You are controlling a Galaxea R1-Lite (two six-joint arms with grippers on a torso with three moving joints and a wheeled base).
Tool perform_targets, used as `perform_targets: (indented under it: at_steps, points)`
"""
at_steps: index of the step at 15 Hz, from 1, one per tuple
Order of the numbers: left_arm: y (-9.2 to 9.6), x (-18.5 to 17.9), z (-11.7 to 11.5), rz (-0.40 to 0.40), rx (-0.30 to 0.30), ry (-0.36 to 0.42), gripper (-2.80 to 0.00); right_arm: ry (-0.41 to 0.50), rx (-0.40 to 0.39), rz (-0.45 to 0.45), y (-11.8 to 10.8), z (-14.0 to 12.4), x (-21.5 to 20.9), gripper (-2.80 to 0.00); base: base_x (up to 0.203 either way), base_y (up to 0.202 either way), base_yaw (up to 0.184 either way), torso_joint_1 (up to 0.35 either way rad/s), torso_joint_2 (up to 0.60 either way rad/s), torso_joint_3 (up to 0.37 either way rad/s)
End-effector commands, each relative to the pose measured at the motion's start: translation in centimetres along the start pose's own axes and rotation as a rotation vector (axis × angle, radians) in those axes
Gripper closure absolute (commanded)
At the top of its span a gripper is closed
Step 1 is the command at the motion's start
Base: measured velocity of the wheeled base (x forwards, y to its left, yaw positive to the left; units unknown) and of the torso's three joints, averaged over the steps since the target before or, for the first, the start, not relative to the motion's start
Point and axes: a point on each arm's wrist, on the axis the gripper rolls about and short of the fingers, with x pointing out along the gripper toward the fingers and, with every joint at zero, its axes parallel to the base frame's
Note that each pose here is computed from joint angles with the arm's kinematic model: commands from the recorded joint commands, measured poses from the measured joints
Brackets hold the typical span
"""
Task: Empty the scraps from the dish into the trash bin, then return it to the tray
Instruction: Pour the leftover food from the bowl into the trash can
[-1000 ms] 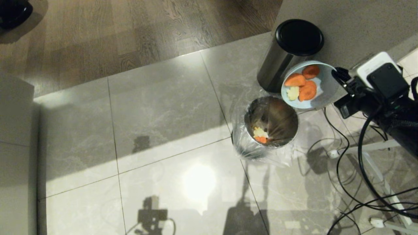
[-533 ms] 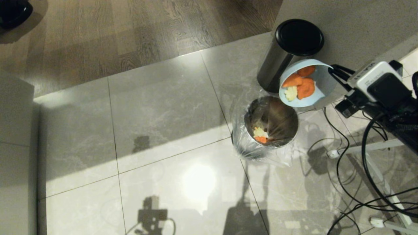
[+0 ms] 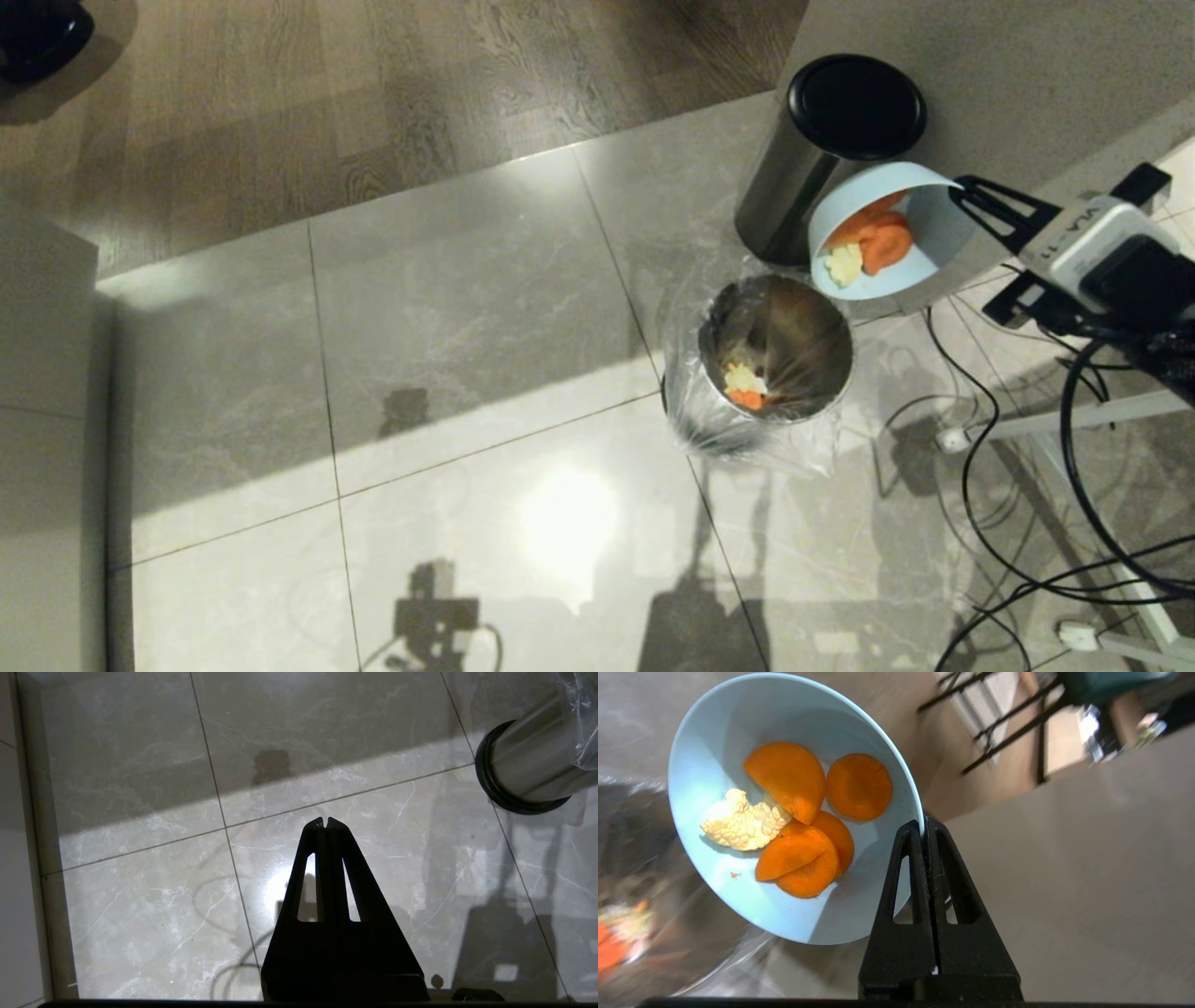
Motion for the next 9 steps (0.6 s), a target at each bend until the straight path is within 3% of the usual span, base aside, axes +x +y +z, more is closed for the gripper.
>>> perform_targets:
  at_steps: [1,6,9]
  points:
    - [0.0,0.0,0.0,0.002,-0.001,0.000,0.00,-0.040,-0.033,-0.019,-0.3,0.0,0.1,0.00,0.000,0.000,0.000,0.000,0.00,0.000]
    - [0.0,0.0,0.0,0.000,-0.001,0.000,0.00,-0.189,-0.116,-0.021,-1.3,0.1,0.6,0.00,0.000,0.000,0.000,0.000,0.00,0.000]
    - [0.0,0.0,0.0,0.000,-0.001,0.000,0.00,-0.209,-0.133,-0.014,-1.5,0.0,0.3,0.00,0.000,0.000,0.000,0.000,0.00,0.000]
